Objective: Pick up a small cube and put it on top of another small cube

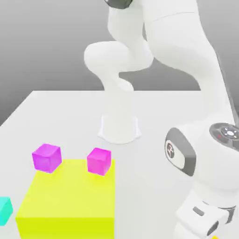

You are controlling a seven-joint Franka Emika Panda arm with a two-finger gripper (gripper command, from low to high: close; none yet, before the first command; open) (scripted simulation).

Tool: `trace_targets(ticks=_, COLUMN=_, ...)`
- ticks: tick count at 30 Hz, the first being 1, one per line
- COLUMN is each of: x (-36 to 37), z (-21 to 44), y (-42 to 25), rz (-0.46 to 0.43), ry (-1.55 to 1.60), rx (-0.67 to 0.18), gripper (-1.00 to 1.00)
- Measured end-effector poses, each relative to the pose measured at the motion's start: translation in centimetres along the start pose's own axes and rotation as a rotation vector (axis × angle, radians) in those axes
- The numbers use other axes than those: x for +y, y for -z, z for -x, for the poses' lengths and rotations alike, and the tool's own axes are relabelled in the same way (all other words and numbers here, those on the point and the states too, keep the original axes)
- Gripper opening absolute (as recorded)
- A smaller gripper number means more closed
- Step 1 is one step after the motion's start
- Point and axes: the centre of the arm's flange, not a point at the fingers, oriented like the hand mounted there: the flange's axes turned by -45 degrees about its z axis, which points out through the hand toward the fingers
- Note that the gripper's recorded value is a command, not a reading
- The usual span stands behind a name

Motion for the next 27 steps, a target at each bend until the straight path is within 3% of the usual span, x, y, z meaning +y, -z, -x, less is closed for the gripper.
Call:
trace_targets(ticks=4, x=0.2, z=0.1, y=5.1, rz=0.000, ry=-0.004, rx=0.000, gripper=-1.00)
trace_targets(ticks=7, x=4.5, z=3.6, y=8.6, rz=0.023, ry=-0.117, rx=-0.009, gripper=-1.00)
trace_targets(ticks=17, x=17.2, z=22.9, y=17.5, rz=0.055, ry=-0.641, rx=-0.026, gripper=-1.00)
trace_targets(ticks=27, x=17.1, z=39.4, y=21.1, rz=0.000, ry=-1.056, rx=0.001, gripper=-1.00)
